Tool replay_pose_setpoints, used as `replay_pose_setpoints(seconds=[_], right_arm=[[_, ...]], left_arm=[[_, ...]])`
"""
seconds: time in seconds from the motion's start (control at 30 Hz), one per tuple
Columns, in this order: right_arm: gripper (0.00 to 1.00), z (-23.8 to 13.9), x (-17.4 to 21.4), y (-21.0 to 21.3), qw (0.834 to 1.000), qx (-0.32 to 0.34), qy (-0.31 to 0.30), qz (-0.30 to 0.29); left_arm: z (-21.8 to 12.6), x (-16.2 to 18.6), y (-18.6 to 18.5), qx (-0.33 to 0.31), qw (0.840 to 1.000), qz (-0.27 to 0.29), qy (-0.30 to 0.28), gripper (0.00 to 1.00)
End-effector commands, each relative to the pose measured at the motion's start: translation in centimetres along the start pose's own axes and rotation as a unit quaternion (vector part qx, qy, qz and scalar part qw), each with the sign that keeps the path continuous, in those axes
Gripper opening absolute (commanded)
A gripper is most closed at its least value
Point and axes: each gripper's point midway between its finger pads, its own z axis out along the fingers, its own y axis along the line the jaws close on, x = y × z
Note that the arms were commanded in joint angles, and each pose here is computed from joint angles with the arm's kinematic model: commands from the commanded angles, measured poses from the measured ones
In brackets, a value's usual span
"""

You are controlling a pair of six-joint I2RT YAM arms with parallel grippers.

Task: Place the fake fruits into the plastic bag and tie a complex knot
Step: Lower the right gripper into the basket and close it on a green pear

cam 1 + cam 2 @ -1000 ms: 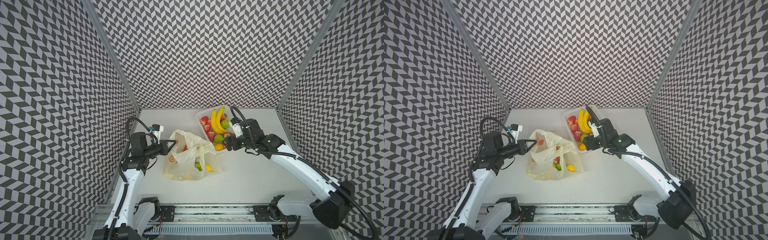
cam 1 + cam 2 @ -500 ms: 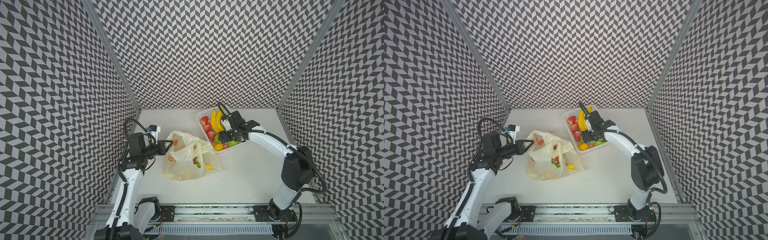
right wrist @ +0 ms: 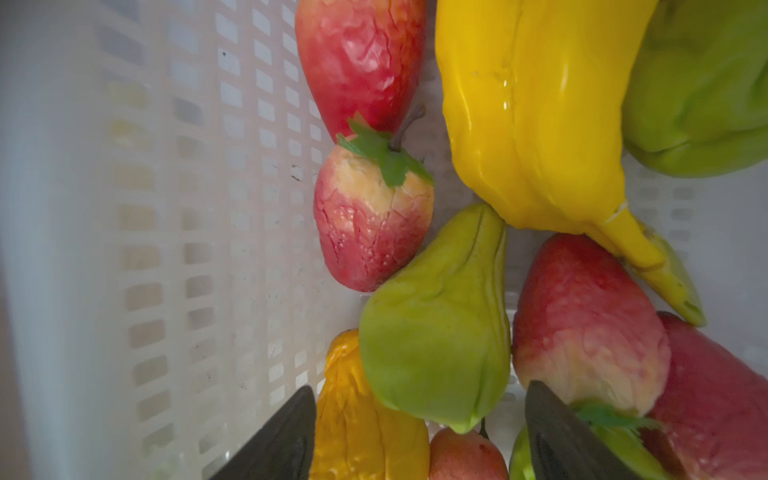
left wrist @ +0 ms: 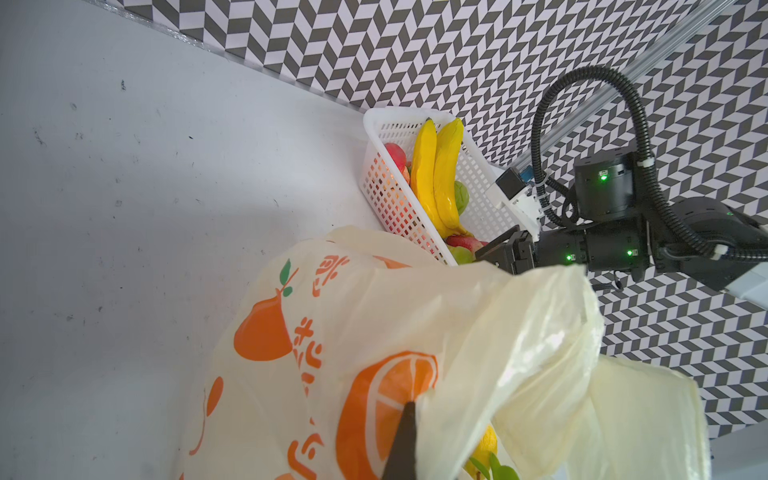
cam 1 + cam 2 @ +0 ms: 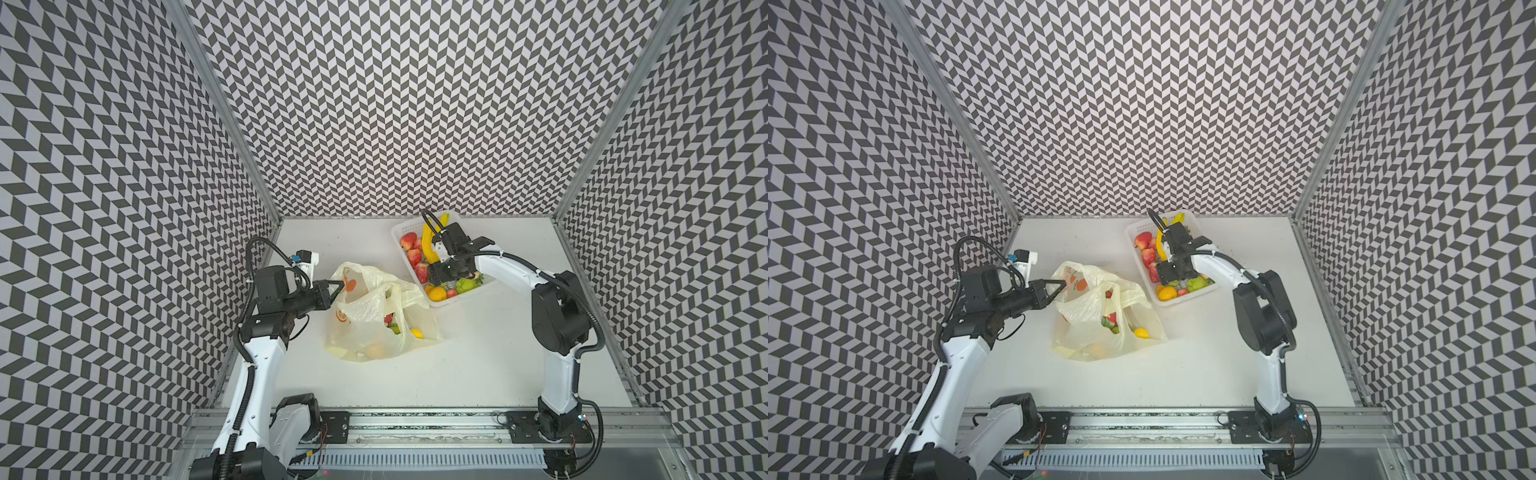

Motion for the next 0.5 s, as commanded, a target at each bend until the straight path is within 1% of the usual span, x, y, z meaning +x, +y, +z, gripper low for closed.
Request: replay_pose_setpoints(seconds=[0.0,0.23,0.33,0.47], right_arm=[[0.77,1.0,-0.9,0.3,1.000,-0.005,-0.008,-0.014],[0.76,3.6,-0.4,-0.4,1.000,0.008,0.008,-0.013],[0.73,4.4,-0.2,-0.6,1.000,0.010,0.012,-0.012],[0.70,4.3,-0.8,-0.6,1.000,0.010,-0.007,-0.012]], left_arm=[[-0.4,-1.0,-0.3,-0.002,1.000,0.010,-0.010,0.00],[-0.4,-1.0,-0.5,0.002,1.000,0.010,-0.010,0.00],[-0.4,-0.9,-0.5,0.003,1.000,0.010,-0.010,0.00],[-0.3,-0.9,-0.5,0.005,1.000,0.008,-0.009,0.00]])
